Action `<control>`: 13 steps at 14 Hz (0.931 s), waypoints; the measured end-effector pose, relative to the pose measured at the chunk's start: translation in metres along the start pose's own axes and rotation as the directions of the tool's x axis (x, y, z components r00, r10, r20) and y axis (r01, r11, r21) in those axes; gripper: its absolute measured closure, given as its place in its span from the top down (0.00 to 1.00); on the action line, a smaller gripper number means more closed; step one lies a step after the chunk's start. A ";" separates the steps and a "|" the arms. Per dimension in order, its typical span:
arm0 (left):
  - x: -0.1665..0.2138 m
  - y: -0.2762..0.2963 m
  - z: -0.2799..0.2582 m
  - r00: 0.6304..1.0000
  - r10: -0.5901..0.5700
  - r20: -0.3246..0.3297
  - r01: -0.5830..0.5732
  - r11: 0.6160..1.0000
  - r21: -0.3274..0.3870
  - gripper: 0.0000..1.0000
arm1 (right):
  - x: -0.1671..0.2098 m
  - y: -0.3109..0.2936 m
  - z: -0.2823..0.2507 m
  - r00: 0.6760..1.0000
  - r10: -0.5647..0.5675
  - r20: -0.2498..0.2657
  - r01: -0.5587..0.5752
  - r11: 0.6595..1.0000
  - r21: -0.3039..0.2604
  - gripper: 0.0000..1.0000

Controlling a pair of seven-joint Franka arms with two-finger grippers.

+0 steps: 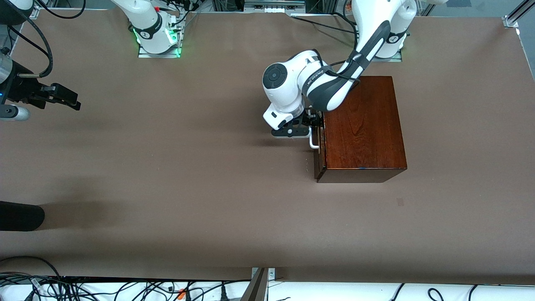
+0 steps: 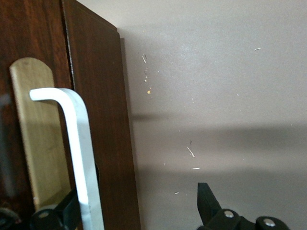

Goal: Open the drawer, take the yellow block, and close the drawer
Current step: 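Hook the left gripper onto the white drawer handle, then pull the drawer handle outward with the left gripper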

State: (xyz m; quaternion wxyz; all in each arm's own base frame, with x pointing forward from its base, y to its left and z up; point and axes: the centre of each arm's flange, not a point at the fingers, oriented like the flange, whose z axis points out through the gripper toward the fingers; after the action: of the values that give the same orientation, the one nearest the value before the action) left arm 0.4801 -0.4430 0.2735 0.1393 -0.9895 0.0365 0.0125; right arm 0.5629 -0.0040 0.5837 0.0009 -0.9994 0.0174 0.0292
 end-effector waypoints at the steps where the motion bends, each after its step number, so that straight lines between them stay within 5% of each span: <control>1: 0.000 0.001 0.001 1.000 0.000 -0.003 0.000 1.000 -0.006 1.00 | 0.000 0.000 0.000 1.000 0.000 0.000 0.000 1.000 0.000 1.00; 13: -0.005 0.019 -0.007 0.998 -0.036 -0.044 0.032 0.996 -0.080 1.00 | 0.000 0.000 0.000 1.000 0.000 0.000 0.000 1.000 0.000 1.00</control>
State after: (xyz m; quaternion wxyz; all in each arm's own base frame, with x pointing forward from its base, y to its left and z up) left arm 0.4741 -0.4625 0.2749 0.0991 -0.9948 0.0223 -0.0107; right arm 0.5630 -0.0039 0.5836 0.0009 -0.9994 0.0174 0.0293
